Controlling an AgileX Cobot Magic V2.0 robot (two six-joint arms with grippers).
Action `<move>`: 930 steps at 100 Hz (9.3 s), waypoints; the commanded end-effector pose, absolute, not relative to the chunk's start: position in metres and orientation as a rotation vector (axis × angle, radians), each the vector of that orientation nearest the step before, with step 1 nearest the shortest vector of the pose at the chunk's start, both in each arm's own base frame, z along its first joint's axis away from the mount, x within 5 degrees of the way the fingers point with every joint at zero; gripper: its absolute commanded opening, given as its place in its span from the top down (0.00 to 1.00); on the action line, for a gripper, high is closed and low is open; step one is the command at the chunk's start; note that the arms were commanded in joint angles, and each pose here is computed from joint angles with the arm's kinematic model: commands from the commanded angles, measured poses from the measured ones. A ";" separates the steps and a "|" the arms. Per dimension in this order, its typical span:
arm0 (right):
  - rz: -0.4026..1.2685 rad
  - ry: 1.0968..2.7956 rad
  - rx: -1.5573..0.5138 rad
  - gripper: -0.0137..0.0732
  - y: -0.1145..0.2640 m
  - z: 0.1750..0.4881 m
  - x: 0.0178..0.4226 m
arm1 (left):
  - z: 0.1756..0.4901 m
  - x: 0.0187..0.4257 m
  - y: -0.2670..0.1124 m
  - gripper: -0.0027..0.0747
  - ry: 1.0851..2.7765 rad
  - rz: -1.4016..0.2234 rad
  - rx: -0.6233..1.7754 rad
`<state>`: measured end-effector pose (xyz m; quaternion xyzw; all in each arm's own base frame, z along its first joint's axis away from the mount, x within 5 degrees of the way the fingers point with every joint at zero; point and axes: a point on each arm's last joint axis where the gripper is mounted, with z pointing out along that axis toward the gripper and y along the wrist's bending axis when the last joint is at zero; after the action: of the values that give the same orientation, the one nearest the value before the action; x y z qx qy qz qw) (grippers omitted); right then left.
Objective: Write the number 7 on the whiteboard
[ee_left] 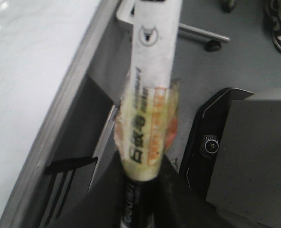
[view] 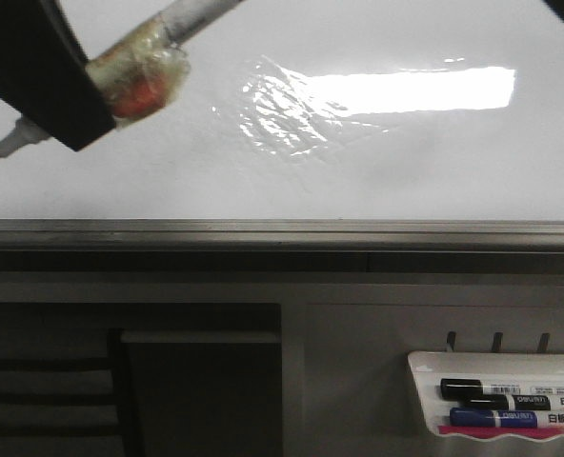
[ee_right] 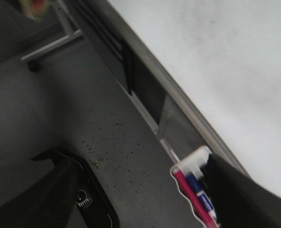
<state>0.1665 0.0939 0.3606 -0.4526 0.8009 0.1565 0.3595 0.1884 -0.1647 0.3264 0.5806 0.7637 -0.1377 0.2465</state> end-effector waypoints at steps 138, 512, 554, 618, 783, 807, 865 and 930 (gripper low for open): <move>0.662 1.745 -1.509 0.57 0.190 0.350 0.192 | 0.342 0.167 -0.195 0.99 1.821 -0.405 1.735; 0.359 2.289 -0.703 0.90 0.145 0.353 0.238 | 0.353 0.130 -0.077 0.50 1.886 -0.362 0.870; 0.224 1.888 -1.374 0.90 0.130 0.411 0.153 | 0.369 0.158 -0.128 0.50 1.778 -0.694 1.351; 0.175 1.816 -1.507 0.90 0.118 0.416 0.135 | 0.376 0.180 -0.252 0.50 1.447 -0.644 1.655; -0.164 2.028 -1.001 0.41 0.056 0.436 0.118 | 0.343 0.248 -0.137 0.99 2.169 -0.311 0.682; -0.184 2.061 -1.027 0.41 0.057 0.422 0.121 | 0.299 0.256 -0.087 0.99 2.166 -0.260 0.316; -0.185 2.037 -1.034 0.41 0.061 0.413 0.126 | 0.281 0.261 -0.066 0.99 2.097 -0.259 0.124; -0.176 1.995 -1.022 0.41 0.063 0.416 0.128 | 0.261 0.273 -0.069 0.89 2.157 -0.289 0.058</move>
<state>0.1264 0.0648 0.4036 -0.4175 0.8193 -0.0595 0.3885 0.2694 -0.0696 0.2491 0.0320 0.8910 -0.1128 0.4386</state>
